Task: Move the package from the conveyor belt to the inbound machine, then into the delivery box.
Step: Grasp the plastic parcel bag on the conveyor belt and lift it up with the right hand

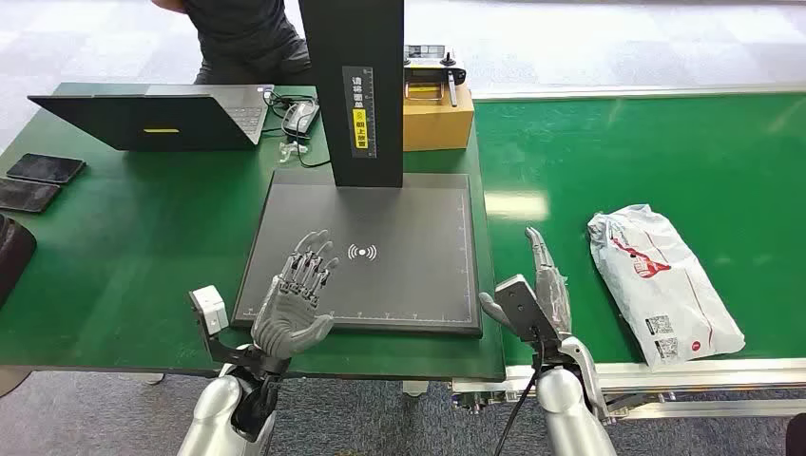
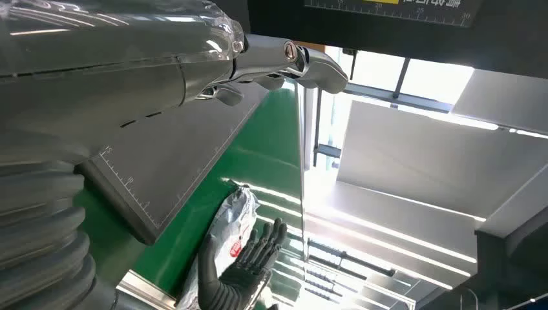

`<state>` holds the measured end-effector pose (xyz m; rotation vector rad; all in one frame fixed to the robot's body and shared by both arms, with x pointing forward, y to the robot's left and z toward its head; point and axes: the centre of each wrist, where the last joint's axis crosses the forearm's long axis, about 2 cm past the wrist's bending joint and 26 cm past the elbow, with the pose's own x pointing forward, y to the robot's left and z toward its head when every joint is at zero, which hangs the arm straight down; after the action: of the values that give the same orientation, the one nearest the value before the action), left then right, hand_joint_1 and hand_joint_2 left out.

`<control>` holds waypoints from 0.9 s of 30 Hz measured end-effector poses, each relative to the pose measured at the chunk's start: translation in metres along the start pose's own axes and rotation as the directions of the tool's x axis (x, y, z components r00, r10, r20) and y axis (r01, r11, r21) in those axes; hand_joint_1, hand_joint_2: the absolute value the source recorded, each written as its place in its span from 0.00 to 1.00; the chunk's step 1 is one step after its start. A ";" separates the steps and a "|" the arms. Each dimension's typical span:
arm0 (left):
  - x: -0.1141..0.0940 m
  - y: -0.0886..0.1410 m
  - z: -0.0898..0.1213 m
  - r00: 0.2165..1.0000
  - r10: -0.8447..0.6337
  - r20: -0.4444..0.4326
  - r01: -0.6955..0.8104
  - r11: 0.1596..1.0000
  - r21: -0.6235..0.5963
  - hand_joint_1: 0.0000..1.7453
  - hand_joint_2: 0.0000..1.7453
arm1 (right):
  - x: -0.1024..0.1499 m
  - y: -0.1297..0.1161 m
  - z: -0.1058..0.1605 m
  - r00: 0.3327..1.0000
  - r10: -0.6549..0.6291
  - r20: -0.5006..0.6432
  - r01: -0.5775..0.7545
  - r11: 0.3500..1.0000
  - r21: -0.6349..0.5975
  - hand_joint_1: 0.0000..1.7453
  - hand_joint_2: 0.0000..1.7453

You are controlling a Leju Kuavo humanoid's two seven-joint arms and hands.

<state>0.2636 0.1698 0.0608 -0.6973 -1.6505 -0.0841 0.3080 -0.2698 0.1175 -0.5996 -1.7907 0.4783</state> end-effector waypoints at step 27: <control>-0.003 0.002 0.008 1.000 0.016 -0.021 -0.016 1.000 0.013 0.00 1.00 | -0.059 -0.068 -0.025 0.785 0.560 -0.266 -0.619 0.729 -0.292 0.00 1.00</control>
<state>0.2576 0.1733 0.0553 -0.6981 -1.6240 -0.0690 0.3347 -0.3584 0.1207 -1.4658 -1.5097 0.5039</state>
